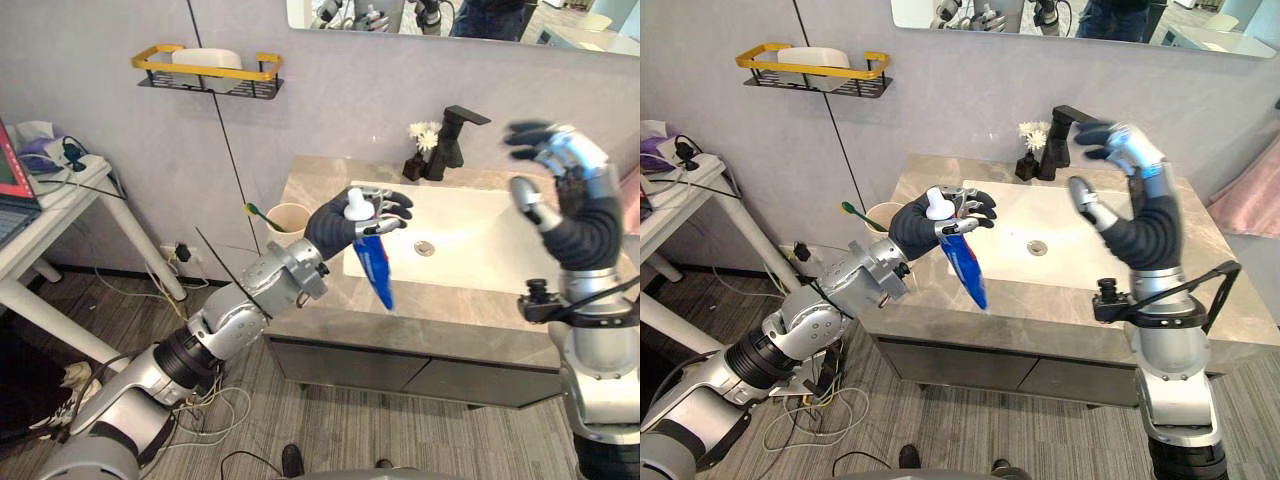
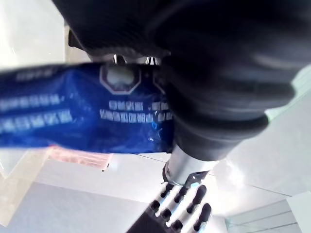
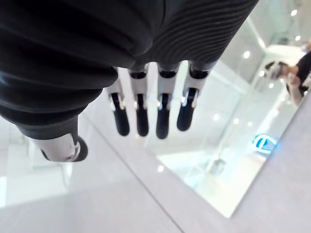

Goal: Organize washtable

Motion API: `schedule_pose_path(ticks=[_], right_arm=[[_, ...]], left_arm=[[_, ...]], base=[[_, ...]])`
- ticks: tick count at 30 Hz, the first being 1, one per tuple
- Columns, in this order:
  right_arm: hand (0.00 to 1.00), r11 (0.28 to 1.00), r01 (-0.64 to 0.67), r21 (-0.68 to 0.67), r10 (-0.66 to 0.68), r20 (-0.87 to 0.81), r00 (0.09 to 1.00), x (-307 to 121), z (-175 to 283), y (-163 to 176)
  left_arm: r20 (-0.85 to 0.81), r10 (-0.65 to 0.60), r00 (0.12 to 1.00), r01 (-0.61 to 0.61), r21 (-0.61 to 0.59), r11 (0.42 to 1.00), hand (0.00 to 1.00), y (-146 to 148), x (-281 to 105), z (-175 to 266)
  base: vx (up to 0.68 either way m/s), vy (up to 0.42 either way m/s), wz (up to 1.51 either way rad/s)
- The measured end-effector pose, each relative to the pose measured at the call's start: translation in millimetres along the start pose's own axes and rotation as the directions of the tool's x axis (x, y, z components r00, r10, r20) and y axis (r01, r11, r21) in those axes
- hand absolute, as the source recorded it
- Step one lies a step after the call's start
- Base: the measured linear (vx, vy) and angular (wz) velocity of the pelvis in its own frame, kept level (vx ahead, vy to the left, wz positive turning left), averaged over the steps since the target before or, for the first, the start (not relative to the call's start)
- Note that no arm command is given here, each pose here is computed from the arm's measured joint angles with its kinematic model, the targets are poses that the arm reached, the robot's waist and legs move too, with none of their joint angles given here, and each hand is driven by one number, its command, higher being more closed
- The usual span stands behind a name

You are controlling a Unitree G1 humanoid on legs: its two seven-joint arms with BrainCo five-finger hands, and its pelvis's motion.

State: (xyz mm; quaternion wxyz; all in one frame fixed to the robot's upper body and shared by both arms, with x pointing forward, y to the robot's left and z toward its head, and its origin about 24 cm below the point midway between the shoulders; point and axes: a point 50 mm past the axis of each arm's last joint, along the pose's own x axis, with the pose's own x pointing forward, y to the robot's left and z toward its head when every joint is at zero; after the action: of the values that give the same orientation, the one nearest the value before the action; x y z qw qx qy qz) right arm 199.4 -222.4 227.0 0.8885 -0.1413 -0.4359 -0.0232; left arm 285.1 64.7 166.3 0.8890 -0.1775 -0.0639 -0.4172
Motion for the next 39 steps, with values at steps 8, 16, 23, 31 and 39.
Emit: schedule_pose_path(ticks=[8,16,23,31,39], right_arm=[[0.0,0.981,0.195,-0.004,-0.195,0.069,0.978,-5,13,-39],[0.0,0.939,0.34,0.058,-0.34,-0.008,0.94,-26,2,-41],[0.0,0.746,0.458,0.483,-0.158,-0.54,0.827,-104,-47,48],[0.0,0.634,0.493,0.596,0.025,-0.653,0.757,-134,-58,77],[0.0,0.656,0.494,0.571,-0.002,-0.653,0.757,-136,-59,67]], left_arm=[[0.059,0.031,0.998,-0.032,0.018,0.999,1.0,8,-1,15],[0.175,0.096,0.98,-0.108,0.056,0.993,1.0,24,-8,46],[0.283,0.102,0.954,-0.222,0.433,0.874,1.0,43,-4,149],[0.352,-0.029,0.936,-0.192,0.575,0.795,1.0,21,-7,189],[0.311,-0.011,0.95,-0.179,0.576,0.798,1.0,28,-12,174]], base=[[0.0,0.0,-0.01],[0.01,0.0,-0.05],[0.0,-0.002,0.0],[0.0,0.003,0.01],[0.0,0.0,0.0]])
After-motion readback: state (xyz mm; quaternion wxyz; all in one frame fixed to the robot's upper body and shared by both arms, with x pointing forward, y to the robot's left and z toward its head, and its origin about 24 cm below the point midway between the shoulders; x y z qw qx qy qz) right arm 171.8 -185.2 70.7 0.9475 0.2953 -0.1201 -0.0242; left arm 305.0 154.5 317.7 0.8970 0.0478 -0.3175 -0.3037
